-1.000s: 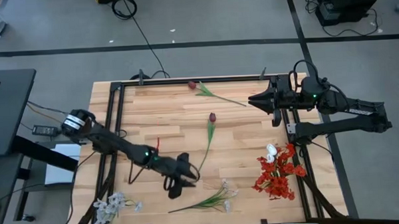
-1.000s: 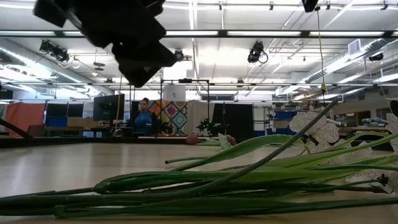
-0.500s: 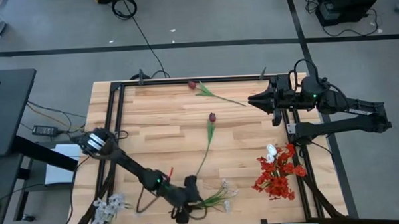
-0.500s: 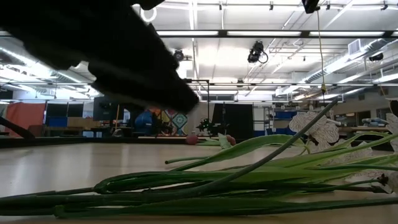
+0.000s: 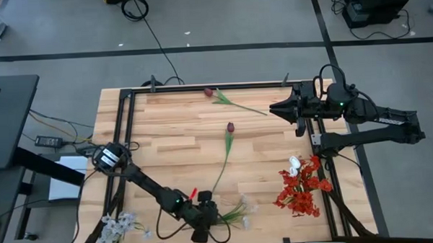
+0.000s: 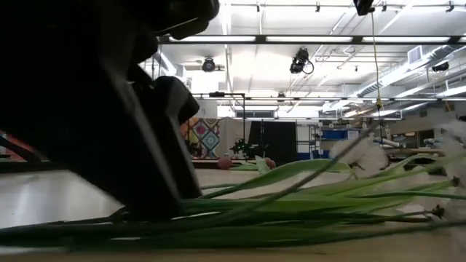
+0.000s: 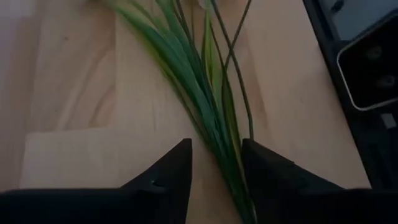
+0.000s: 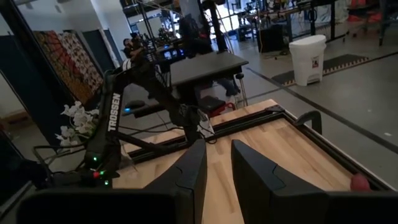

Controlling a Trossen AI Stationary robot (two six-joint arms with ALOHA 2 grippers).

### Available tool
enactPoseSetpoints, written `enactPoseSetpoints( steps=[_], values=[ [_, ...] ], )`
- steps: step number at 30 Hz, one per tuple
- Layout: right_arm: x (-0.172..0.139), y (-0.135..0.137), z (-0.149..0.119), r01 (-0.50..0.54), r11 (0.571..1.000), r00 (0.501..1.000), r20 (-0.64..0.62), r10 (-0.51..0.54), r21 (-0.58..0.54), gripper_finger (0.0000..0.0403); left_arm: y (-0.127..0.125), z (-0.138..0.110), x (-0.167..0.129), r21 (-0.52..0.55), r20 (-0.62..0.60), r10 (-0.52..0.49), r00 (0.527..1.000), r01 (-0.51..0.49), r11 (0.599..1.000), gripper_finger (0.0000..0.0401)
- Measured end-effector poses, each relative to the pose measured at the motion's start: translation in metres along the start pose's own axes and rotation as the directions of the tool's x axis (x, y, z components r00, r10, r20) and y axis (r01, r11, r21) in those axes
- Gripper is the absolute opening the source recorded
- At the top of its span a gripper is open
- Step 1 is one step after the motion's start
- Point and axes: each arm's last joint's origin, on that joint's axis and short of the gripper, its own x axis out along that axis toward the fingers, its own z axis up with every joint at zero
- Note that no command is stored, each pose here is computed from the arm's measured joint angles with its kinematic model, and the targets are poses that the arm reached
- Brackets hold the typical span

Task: Sort flowers into vase by color
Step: Put the white flowers into the transparent vase

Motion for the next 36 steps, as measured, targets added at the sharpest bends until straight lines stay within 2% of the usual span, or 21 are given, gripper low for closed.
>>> enactPoseSetpoints(
  steps=[15,31,36],
  values=[
    [0.0,0.0,0.0,-0.001,1.0,1.0,0.003,0.001,0.0,0.0083,0.003,-0.008,0.006,0.054,-0.043,0.027,0.999,-0.025,0.998,0.0013],
    [0.0,0.0,0.0,-0.001,1.0,1.0,0.003,0.001,0.0,0.0083,-0.001,-0.006,-0.004,0.054,-0.031,0.028,0.999,-0.026,0.998,0.0005],
    [0.0,0.0,0.0,-0.001,1.0,1.0,0.002,0.001,0.0,0.0083,-0.01,0.001,-0.02,0.093,0.005,0.003,1.0,-0.004,0.996,0.0004]
  ],
)
